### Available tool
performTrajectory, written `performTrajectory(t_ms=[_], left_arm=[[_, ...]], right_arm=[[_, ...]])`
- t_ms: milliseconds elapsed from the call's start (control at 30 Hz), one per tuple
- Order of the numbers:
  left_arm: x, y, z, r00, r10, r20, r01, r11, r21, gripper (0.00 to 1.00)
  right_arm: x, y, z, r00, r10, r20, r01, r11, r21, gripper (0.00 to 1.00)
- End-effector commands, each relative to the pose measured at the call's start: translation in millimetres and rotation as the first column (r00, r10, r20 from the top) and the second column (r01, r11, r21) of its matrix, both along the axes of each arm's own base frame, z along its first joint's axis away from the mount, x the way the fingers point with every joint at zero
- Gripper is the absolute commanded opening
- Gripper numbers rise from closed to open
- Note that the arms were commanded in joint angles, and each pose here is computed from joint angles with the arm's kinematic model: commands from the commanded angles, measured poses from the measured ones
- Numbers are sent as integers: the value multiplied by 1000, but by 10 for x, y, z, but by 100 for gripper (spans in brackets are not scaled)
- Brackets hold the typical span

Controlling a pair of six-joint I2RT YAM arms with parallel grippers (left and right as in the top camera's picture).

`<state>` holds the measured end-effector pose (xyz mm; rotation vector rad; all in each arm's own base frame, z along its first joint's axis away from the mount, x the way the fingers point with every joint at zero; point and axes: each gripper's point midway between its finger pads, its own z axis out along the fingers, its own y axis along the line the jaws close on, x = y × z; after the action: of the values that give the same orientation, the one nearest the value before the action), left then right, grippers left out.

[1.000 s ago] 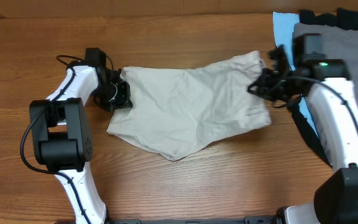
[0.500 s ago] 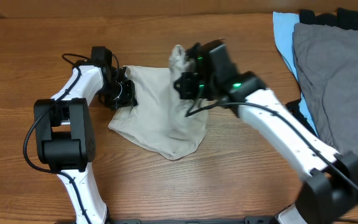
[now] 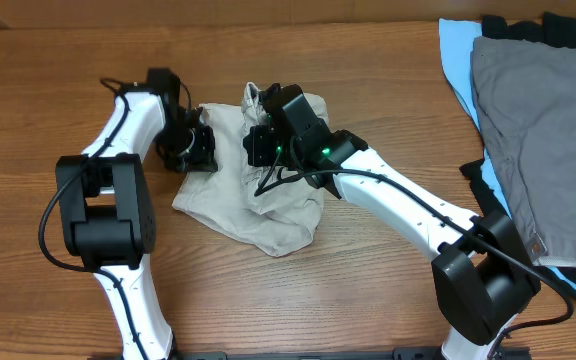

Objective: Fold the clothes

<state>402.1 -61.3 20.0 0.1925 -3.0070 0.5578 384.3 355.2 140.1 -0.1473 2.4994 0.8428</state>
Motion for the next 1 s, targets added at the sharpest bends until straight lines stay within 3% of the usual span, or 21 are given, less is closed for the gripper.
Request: performTrajectory(t_ms=[0, 200, 467, 500, 567, 600, 633, 767, 967], left_arm=[[246, 149, 354, 996, -44, 78, 38, 996, 84, 29], [441, 315, 871, 988, -35, 148, 14, 990, 141, 51], [804, 778, 1695, 930, 91, 356, -131, 987, 89, 52], [819, 824, 1721, 925, 99, 366, -141, 986, 89, 53], [825, 872, 1719, 924, 106, 369, -149, 985, 91, 53], [826, 891, 1706, 924, 105, 368, -150, 984, 95, 54], [826, 903, 1702, 924, 106, 367, -152, 984, 98, 54], [841, 906, 1705, 922, 100, 374, -147, 984, 99, 54], [780, 764, 1672, 933, 24, 358, -68, 991, 111, 61]], right_arm=[[105, 33, 197, 999, -25, 48, 23, 999, 33, 4], [109, 40, 183, 999, -24, 48, 22, 999, 33, 4], [124, 257, 35, 998, 18, 58, -21, 998, 65, 4], [102, 341, 18, 997, 43, 65, -48, 996, 80, 11], [-9, 553, -4, 984, 148, 103, -158, 982, 101, 66], [-74, 633, -6, 974, 193, 117, -206, 973, 106, 86], [-141, 693, -18, 963, 236, 130, -250, 963, 101, 97], [-299, 728, 136, 938, 315, 146, -333, 936, 113, 100], [8, 8, 588, 974, 182, 132, -197, 975, 107, 100]])
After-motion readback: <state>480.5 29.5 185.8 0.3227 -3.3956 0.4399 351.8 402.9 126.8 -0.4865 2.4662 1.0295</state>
